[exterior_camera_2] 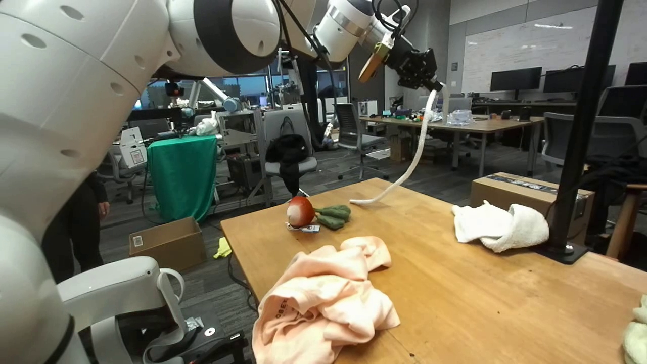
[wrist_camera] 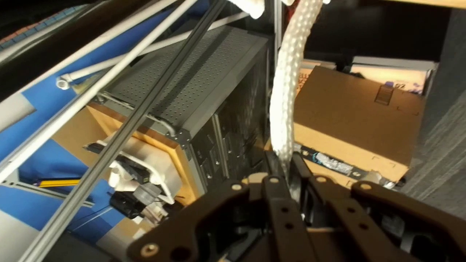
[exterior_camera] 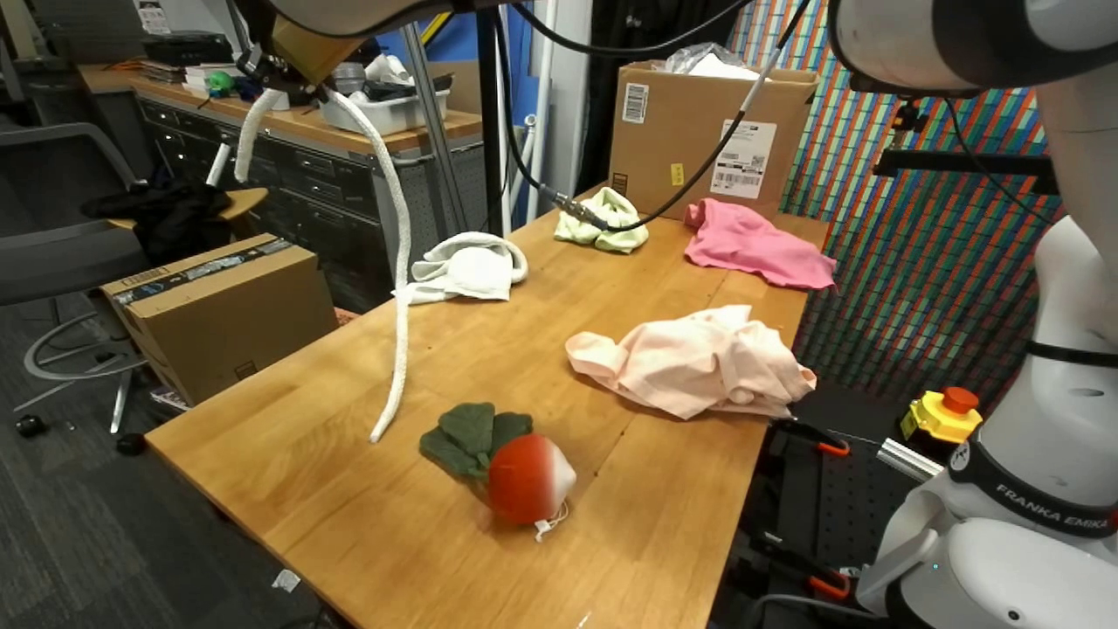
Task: Spread out the clothes and the objects on the table
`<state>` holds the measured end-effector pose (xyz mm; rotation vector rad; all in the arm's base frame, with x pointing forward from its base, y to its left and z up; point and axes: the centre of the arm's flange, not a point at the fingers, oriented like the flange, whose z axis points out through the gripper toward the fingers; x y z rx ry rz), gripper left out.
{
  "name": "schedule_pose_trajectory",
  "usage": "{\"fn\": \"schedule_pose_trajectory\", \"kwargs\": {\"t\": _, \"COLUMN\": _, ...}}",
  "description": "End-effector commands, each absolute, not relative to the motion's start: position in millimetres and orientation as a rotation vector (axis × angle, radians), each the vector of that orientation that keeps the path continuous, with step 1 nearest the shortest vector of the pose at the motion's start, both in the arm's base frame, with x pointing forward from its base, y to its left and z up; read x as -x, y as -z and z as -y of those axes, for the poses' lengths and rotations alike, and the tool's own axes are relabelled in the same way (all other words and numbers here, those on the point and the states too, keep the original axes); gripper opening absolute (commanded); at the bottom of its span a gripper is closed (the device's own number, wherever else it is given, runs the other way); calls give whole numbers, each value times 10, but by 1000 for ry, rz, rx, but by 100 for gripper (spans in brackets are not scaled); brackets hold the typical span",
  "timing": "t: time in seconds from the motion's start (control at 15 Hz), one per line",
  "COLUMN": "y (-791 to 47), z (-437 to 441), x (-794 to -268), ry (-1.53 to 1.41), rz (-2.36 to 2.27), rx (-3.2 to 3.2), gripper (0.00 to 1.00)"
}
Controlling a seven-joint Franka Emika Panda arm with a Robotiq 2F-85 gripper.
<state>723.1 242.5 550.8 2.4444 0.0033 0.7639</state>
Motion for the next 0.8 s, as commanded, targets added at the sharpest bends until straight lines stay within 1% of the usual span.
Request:
{"fn": "schedule_pose_trajectory", "kwargs": {"t": 0.0, "y": -5583, "z": -2479, "x": -7406, "ry": -670, "rz": -223, "rx": -2551, "gripper": 9}}
{"fn": "schedule_pose_trajectory", "kwargs": {"t": 0.27, "y": -5403, "z": -2479, "x": -7347, "ry": -546, "rz": -489, "rx": -2582, "gripper": 9}}
{"fn": "schedule_pose_trajectory", "kwargs": {"t": 0.73, "y": -5021, "z": -2501, "x": -7476, "ry": -450, "rz": -662, "rx": -2526, "gripper": 9}}
